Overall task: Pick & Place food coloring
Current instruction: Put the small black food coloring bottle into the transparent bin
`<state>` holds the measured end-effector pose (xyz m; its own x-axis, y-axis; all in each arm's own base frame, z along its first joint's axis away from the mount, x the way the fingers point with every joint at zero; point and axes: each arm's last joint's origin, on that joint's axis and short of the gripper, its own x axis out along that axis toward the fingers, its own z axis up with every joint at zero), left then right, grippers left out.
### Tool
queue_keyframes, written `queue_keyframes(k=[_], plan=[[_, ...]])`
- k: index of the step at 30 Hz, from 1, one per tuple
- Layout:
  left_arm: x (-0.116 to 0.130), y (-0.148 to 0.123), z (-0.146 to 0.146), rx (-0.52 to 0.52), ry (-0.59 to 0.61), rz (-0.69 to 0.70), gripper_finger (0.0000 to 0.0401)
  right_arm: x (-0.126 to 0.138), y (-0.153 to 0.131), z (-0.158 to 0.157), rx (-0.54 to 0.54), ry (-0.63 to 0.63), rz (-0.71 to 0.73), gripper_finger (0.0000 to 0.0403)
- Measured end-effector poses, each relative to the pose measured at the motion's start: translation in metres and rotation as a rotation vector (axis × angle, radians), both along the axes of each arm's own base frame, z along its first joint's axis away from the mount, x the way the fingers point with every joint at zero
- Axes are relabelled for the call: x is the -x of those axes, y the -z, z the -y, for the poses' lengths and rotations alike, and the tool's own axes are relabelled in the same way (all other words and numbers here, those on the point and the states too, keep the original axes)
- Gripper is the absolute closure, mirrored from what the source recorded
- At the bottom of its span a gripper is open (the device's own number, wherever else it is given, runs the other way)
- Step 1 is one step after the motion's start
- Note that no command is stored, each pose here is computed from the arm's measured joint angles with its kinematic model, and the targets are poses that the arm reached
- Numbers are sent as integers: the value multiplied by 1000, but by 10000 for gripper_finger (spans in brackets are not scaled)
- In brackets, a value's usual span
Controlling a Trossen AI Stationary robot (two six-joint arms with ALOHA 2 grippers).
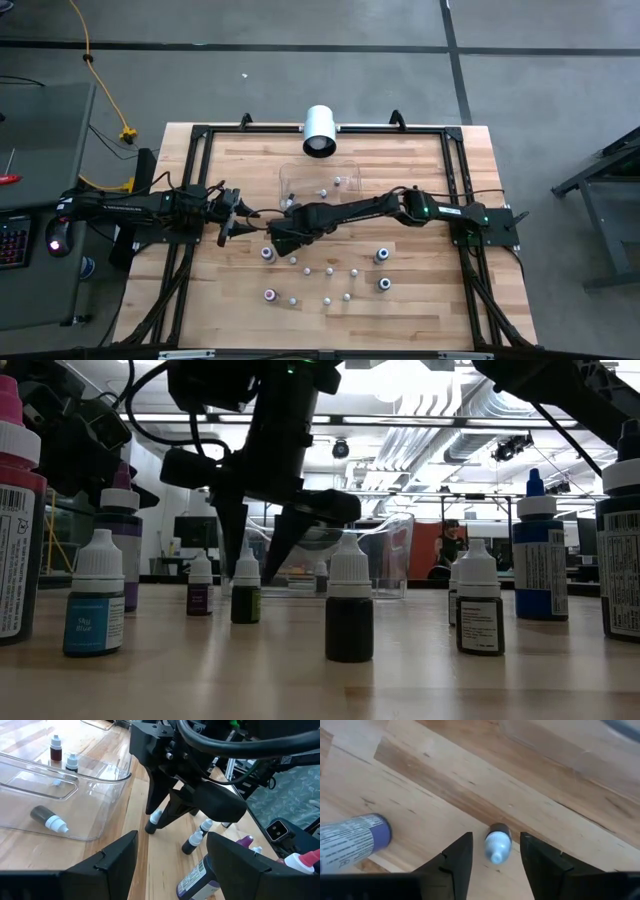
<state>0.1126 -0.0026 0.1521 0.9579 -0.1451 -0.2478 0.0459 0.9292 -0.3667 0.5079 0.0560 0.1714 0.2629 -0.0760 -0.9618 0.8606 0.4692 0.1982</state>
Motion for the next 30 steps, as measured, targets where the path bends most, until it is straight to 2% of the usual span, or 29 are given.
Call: queue_keyframes(k=[12,23,30], plan=[[0,0,0,0,0,0,167,0,1,0,-3,-6,-2,284],[0,0,0,0,0,0,167,0,1,0,1,-34,-5,338],[0,0,0,0,0,0,167,0,1,0,2,-50,-9,338]])
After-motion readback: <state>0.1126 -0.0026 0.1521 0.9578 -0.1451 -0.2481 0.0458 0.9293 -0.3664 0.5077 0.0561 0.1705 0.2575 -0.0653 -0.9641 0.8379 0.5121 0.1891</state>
